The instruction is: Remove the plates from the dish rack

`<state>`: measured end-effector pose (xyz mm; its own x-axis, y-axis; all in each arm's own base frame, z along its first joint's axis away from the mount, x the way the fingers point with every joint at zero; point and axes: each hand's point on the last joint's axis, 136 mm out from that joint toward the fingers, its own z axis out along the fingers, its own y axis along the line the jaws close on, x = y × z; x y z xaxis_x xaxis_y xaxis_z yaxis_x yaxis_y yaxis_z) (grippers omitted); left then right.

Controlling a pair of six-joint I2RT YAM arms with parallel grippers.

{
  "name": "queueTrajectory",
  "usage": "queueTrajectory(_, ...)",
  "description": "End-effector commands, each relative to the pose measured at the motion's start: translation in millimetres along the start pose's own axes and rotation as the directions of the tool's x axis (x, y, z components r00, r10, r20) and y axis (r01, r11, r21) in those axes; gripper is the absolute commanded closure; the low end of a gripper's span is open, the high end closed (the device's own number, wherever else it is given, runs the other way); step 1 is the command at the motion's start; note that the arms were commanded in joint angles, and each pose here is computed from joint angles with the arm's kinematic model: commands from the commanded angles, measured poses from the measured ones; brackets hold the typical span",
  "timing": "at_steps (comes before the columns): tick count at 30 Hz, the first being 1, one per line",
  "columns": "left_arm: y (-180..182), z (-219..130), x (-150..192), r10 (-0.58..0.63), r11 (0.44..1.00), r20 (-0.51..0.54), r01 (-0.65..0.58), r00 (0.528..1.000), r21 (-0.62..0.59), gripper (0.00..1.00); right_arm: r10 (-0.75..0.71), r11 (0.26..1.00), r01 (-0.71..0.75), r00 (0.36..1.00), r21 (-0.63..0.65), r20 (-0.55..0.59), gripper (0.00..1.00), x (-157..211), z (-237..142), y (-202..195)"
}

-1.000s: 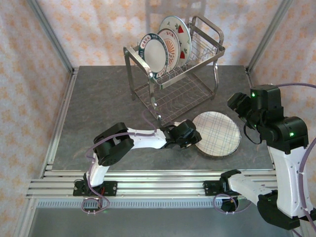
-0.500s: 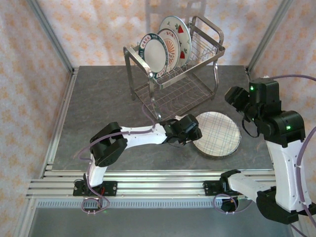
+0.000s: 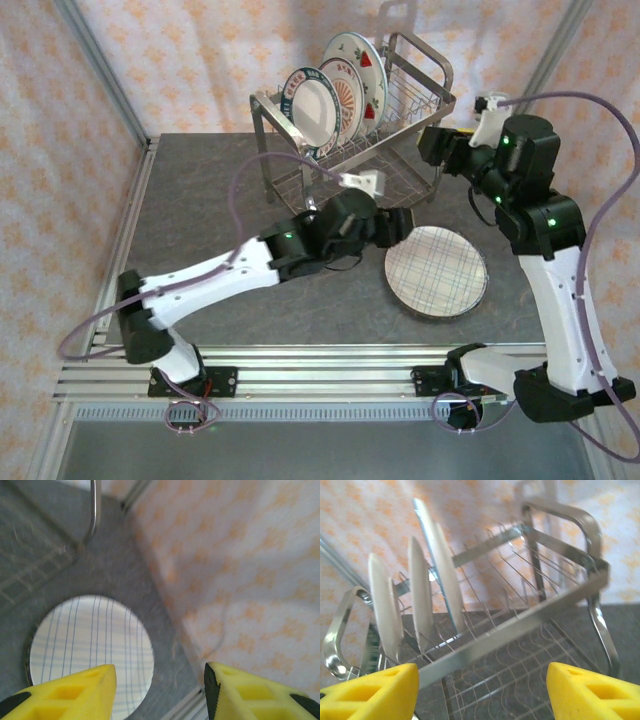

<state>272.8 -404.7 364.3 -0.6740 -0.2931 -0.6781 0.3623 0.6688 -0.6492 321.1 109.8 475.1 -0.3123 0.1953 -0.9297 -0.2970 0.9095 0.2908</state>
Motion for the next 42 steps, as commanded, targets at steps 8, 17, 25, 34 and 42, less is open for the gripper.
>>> queueTrajectory(8,23.2,-148.5,-138.9,0.112,0.988,0.385,-0.063,0.916,-0.139,0.48,-0.23,0.955,0.243,0.969,-0.171,0.089,0.34,-33.9,57.6,36.5)
queueTrajectory(17,47.1,-217.3,-182.6,0.083,0.989,0.484,-0.013,0.871,-0.145,0.46,-0.262,0.962,0.263,0.965,-0.081,0.02,0.35,-23.0,95.5,33.0)
queueTrajectory(25,47.1,-229.7,-185.4,0.07,0.992,0.506,-0.006,0.86,-0.127,0.46,-0.239,0.968,0.238,0.971,-0.081,0.004,0.4,-21.7,117.4,32.1)
queueTrajectory(34,26.5,-240.3,-196.0,0.111,0.994,0.554,-0.09,0.825,-0.065,0.45,-0.214,0.974,0.21,0.976,-0.081,-0.036,0.46,-18.8,143.0,31.9)
queueTrajectory(42,21.9,-248.3,-207.9,0.11,0.994,0.62,-0.098,0.777,-0.054,0.44,-0.202,0.977,0.197,0.978,-0.086,-0.055,0.52,-14.1,154.2,31.8)
